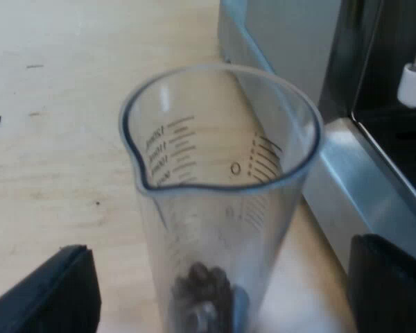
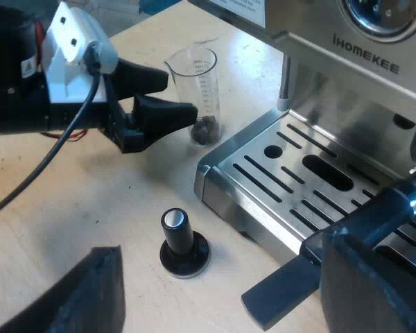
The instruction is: Pour the beans into the coffee machine
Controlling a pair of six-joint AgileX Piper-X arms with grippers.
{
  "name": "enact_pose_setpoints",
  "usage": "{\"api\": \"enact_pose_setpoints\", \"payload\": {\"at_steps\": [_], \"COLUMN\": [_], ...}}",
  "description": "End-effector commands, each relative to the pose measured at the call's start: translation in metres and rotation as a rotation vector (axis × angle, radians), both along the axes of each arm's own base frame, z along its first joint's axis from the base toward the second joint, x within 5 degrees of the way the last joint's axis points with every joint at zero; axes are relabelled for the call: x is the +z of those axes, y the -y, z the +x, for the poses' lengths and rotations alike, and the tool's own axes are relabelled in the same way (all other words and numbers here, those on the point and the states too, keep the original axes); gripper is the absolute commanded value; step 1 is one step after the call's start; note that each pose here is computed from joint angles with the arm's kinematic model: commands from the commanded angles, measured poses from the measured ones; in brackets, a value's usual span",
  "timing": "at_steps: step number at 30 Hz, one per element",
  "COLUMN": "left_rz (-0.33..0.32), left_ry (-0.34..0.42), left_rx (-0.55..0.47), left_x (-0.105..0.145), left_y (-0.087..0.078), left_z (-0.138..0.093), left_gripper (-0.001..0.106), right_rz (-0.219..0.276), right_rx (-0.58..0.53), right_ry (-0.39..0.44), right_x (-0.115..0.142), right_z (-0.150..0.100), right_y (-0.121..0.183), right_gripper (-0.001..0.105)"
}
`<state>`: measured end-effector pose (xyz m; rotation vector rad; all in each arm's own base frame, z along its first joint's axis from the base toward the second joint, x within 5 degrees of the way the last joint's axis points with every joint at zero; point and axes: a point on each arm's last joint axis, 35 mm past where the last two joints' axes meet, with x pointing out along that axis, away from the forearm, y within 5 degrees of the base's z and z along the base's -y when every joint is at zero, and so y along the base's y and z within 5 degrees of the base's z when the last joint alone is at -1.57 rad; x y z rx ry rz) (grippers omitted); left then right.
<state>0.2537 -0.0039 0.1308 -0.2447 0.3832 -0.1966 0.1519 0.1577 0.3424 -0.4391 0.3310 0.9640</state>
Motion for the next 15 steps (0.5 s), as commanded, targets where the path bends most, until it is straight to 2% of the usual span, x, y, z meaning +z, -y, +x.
{"api": "enact_pose_setpoints", "payload": {"at_steps": [1, 4, 15], "left_rz": [0.002, 0.002, 0.002], "left_ry": [0.034, 0.043, 0.046], "left_rx": [0.007, 0.007, 0.007], "left_x": [0.004, 0.003, -0.001], "left_y": [0.001, 0.000, 0.000], "left_z": [0.007, 0.021, 0.037], "left_gripper": [0.091, 0.091, 0.090], "right_rz": [0.018, 0.018, 0.018], "right_rx": [0.003, 0.003, 0.003], "right_ry": [0.022, 0.022, 0.022], "right_x": [0.006, 0.006, 0.006], "right_z": [0.000, 0.000, 0.000], "right_y": [0.000, 0.000, 0.000], "right_gripper": [0.062, 0.062, 0.062]}}
